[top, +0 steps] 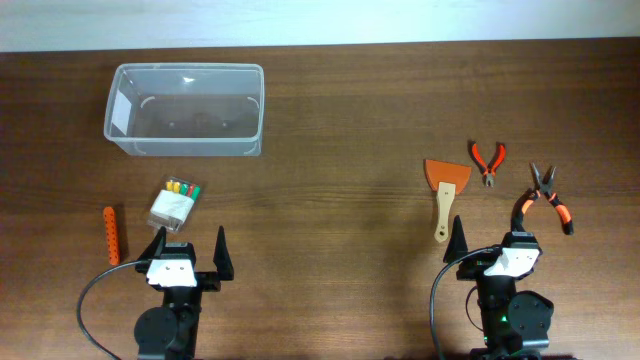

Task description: Pack container

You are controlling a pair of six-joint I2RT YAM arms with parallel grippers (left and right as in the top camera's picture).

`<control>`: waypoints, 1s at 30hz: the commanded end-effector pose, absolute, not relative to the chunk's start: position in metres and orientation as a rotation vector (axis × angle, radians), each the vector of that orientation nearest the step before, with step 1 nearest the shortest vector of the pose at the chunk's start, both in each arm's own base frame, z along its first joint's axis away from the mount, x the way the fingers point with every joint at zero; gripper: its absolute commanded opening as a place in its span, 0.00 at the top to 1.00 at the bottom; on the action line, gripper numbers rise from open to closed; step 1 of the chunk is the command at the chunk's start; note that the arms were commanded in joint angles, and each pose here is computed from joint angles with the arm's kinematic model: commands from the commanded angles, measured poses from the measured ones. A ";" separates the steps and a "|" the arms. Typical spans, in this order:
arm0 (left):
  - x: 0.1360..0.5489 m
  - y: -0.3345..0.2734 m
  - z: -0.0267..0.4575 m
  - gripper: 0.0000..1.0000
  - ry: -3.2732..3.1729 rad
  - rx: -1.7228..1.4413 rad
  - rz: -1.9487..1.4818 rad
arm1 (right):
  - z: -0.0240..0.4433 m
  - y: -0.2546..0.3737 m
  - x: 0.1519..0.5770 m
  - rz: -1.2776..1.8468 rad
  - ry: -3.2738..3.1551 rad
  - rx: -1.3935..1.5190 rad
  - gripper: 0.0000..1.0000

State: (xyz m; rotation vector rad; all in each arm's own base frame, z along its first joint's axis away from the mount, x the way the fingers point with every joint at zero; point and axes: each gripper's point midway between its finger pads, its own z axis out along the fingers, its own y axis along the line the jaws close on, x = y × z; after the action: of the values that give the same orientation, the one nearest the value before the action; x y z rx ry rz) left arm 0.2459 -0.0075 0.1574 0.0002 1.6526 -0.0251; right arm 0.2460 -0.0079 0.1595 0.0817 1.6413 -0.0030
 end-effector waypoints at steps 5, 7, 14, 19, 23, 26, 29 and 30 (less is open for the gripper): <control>0.246 -0.005 0.161 0.01 1.633 -0.005 -0.012 | 0.157 -0.013 0.246 -0.017 1.642 0.109 0.01; 0.246 -0.006 0.169 0.01 1.598 -0.005 -0.016 | 0.156 -0.013 0.246 -0.017 1.643 0.108 0.02; 0.245 -0.011 0.195 0.01 1.502 -0.027 -0.084 | 0.149 -0.005 0.247 0.019 1.676 0.075 0.01; 0.242 -0.013 0.196 0.01 1.616 -0.026 -0.101 | 0.149 -0.005 0.248 0.020 1.681 0.075 0.02; 0.246 -0.005 0.223 0.01 1.738 -0.053 -0.049 | 0.169 0.004 0.249 0.089 1.674 0.063 0.02; 0.272 -0.007 0.242 0.01 1.888 -0.053 -0.037 | 0.180 0.013 0.255 0.129 1.764 0.031 0.01; 0.301 -0.010 0.247 0.01 2.036 -0.043 -0.036 | 0.189 0.017 0.263 0.150 1.888 0.023 0.01; 0.309 -0.012 0.248 0.01 2.075 -0.039 -0.039 | 0.192 0.017 0.265 0.151 1.929 0.027 0.01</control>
State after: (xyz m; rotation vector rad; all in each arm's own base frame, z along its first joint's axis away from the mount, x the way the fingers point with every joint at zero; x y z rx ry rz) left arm 0.2794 -0.0094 0.2422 -0.0375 1.9572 -0.0415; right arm 0.2548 0.0105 0.1601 0.0360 1.8910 0.1046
